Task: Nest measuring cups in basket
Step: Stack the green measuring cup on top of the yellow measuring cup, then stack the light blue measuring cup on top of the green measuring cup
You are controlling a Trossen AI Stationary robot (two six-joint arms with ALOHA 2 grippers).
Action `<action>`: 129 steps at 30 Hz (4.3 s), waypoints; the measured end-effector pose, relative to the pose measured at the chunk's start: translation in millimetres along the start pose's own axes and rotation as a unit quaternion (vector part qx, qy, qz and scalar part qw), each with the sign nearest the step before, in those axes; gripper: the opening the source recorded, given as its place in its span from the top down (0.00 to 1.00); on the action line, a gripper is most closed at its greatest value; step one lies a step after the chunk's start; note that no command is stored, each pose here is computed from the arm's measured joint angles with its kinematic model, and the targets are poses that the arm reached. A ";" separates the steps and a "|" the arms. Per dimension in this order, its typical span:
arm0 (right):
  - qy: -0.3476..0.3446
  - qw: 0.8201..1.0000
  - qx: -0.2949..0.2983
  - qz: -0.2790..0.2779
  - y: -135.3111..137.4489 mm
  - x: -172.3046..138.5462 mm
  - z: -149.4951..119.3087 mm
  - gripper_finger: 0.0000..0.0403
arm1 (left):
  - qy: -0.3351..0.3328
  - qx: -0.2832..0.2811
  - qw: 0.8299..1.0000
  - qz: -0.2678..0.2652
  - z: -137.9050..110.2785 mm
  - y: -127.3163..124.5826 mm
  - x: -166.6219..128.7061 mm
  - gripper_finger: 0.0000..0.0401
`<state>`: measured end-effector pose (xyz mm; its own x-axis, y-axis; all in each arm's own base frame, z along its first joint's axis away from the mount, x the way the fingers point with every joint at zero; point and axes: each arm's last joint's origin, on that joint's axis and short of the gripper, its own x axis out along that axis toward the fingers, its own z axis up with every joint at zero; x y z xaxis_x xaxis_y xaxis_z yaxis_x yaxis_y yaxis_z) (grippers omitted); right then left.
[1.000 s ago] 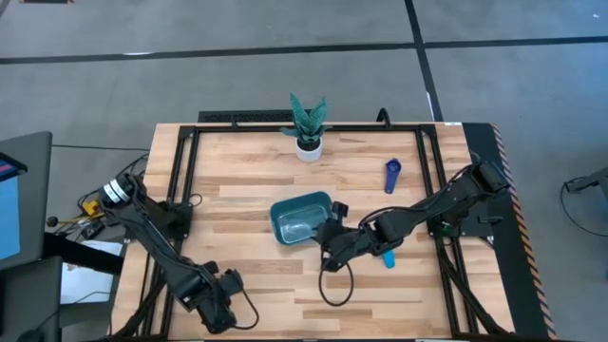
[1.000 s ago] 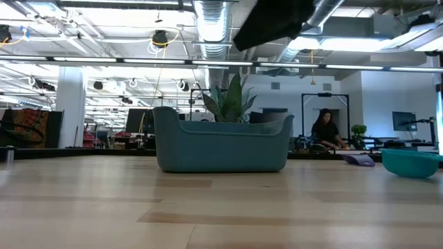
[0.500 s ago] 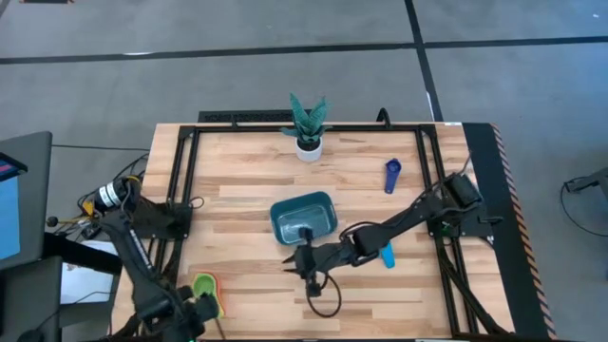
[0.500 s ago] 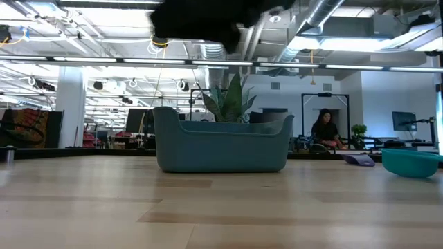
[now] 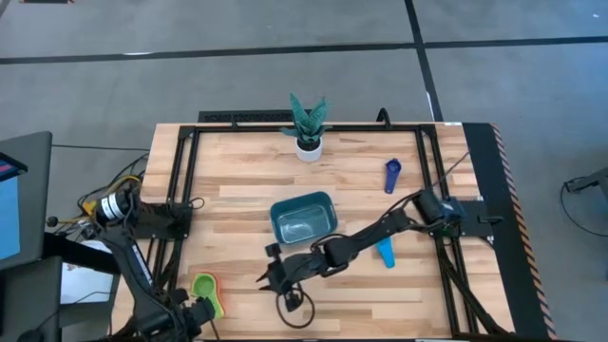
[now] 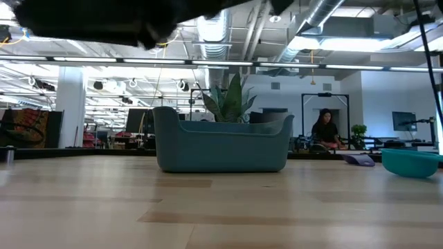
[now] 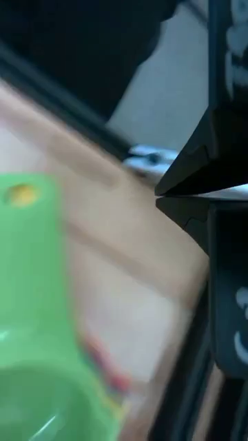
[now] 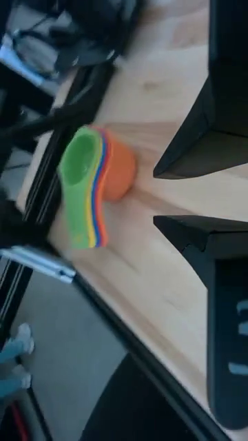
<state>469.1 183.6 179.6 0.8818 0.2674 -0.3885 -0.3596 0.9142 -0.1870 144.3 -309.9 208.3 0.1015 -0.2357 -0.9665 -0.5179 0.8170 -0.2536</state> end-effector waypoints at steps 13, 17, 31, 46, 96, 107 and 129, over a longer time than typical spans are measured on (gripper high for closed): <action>-0.007 0.999 -0.016 0.050 -8.4 40.8 -4.6 0.71 | -0.053 0.008 0.998 0.022 23.1 2.6 -0.2 1.00; -0.014 0.998 -0.010 0.068 -12.4 49.6 -8.2 0.71 | -0.052 0.008 0.998 0.023 25.1 2.7 -0.3 1.00; 0.040 0.997 0.007 0.069 -21.6 43.4 -6.0 0.71 | -0.052 0.030 0.997 0.038 41.4 2.2 -6.0 1.00; 0.118 0.990 0.042 0.059 -37.3 -6.6 32.9 0.71 | -0.213 0.100 0.964 0.121 100.5 12.3 -17.4 1.00; 0.217 0.936 0.214 -0.178 -32.1 -213.6 -20.0 0.71 | -0.504 0.124 0.847 0.116 143.9 11.5 3.3 1.00; 0.297 0.852 0.333 -0.275 -24.1 -309.0 -57.6 0.69 | -0.506 0.171 0.845 0.029 204.0 29.9 20.7 1.00; 0.396 0.772 0.387 -0.311 -36.6 -311.5 -111.8 0.43 | -0.520 0.184 0.833 0.034 235.8 41.3 12.5 0.99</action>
<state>173.5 32.7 206.6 0.2370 -0.2863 -0.9284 0.6191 0.7810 -0.0828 324.4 -155.0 176.5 0.8630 0.2453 -0.4417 -0.2765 0.9610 -0.0064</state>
